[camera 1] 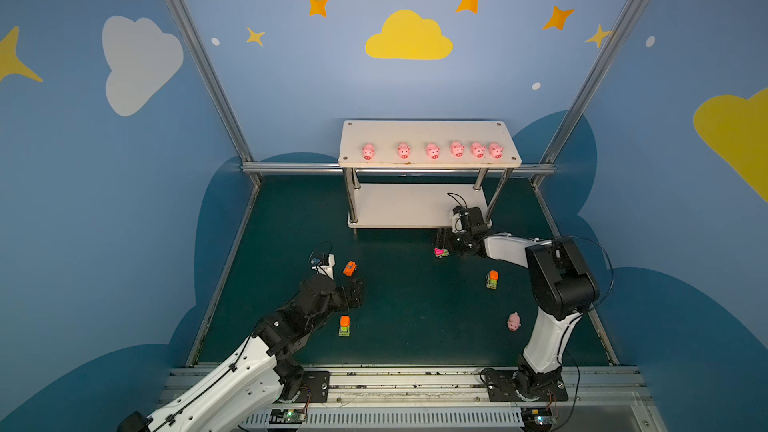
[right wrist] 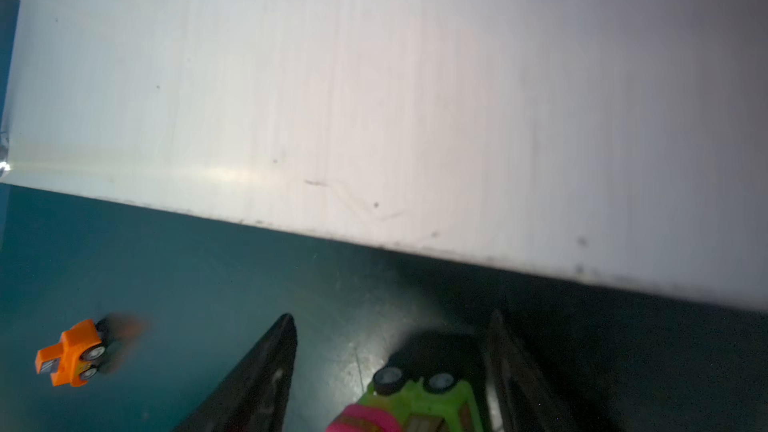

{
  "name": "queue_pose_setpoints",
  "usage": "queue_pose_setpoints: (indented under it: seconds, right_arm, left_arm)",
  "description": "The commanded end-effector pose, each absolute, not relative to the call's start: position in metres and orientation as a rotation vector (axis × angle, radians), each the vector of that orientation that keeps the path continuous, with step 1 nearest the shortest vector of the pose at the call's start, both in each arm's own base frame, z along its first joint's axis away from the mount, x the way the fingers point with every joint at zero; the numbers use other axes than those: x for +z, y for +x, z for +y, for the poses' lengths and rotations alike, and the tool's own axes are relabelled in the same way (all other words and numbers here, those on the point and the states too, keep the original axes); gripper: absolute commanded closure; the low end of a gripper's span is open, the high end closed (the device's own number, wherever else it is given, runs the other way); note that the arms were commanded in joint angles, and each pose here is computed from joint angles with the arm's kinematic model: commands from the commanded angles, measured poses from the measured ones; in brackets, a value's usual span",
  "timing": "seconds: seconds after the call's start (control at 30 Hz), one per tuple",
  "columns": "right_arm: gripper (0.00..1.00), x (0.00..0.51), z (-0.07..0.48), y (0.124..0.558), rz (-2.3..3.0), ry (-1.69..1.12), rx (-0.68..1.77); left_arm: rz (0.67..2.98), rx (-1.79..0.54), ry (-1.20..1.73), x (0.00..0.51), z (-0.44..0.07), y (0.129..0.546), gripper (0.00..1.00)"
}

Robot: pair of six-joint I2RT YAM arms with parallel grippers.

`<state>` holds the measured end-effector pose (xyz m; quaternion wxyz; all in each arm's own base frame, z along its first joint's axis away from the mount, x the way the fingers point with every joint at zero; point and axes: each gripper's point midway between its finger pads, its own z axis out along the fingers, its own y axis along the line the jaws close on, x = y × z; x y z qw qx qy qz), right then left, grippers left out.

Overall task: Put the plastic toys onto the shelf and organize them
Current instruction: 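Move the right gripper down over the pink-and-green truck on the table, then close the right gripper on the pink-and-green truck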

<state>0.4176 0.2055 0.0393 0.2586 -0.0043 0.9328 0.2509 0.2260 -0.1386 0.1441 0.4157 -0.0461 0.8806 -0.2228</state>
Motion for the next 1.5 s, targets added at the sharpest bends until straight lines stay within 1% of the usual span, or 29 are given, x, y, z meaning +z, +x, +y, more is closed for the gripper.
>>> queue_pose_setpoints:
  seconds: [0.0,0.27,0.5,0.67,0.97,1.2,1.47]
  right_arm:
    - [0.28,0.045,0.212,0.416,2.526,-0.020,0.736]
    - [0.28,0.046,0.220,0.387,2.563,-0.051,0.781]
    - [0.28,0.052,0.229,0.356,2.597,-0.139,0.768]
    - [0.28,0.058,0.247,0.335,2.610,-0.219,0.785]
    - [0.28,0.065,0.244,0.328,2.622,-0.239,0.719]
    - [0.28,0.065,0.230,0.328,2.616,-0.242,0.587]
    - [0.28,0.062,0.241,0.323,2.431,-0.298,0.455]
  left_arm:
    - [2.204,-0.542,-0.115,0.145,-0.136,0.225,0.00]
    - [2.201,-0.556,-0.107,0.143,-0.138,0.226,0.00]
    - [2.207,-0.550,-0.113,0.140,-0.134,0.221,0.00]
    - [2.179,-0.575,-0.128,0.144,-0.131,0.219,0.00]
    - [2.173,-0.590,-0.132,0.145,-0.130,0.215,0.00]
    - [2.169,-0.596,-0.132,0.146,-0.131,0.216,0.00]
    - [2.171,-0.589,-0.135,0.143,-0.131,0.217,0.00]
